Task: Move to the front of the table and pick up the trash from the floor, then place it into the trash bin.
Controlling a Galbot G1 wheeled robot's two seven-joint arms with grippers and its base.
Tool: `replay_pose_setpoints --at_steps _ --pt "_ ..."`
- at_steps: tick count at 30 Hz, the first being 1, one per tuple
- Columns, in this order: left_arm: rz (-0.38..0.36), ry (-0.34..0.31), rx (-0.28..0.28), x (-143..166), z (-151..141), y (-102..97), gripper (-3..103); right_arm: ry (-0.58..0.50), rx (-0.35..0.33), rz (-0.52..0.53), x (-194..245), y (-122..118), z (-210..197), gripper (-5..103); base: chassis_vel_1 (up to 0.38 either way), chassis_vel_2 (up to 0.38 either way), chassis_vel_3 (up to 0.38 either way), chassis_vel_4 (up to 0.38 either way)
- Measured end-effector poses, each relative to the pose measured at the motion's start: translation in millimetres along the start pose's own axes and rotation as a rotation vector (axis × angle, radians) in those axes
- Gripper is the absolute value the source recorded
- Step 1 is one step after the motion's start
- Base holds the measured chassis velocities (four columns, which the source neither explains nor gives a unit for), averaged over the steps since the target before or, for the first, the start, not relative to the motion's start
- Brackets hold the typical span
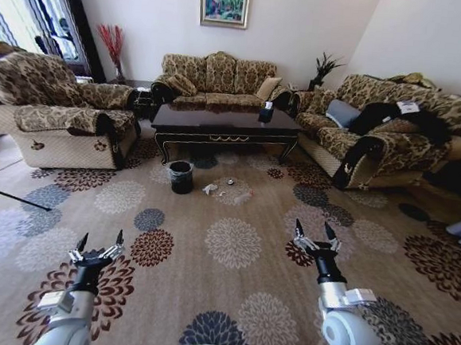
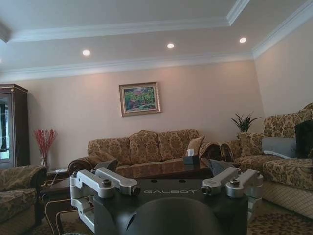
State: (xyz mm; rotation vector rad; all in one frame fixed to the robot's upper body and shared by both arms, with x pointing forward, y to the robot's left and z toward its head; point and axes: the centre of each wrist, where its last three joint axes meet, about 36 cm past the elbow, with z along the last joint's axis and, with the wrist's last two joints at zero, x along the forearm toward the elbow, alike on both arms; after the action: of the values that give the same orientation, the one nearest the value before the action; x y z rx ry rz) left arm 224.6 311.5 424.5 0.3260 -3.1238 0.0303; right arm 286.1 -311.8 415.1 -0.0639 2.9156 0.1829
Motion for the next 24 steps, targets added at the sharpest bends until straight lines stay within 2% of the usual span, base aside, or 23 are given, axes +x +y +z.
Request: replay_pose_setpoints --at_steps 24 --pt "0.003 0.009 0.008 -6.4 8.6 -0.2 100 0.007 -0.003 0.007 -3.1 -2.0 6.3 100 0.000 0.000 0.000 0.000"
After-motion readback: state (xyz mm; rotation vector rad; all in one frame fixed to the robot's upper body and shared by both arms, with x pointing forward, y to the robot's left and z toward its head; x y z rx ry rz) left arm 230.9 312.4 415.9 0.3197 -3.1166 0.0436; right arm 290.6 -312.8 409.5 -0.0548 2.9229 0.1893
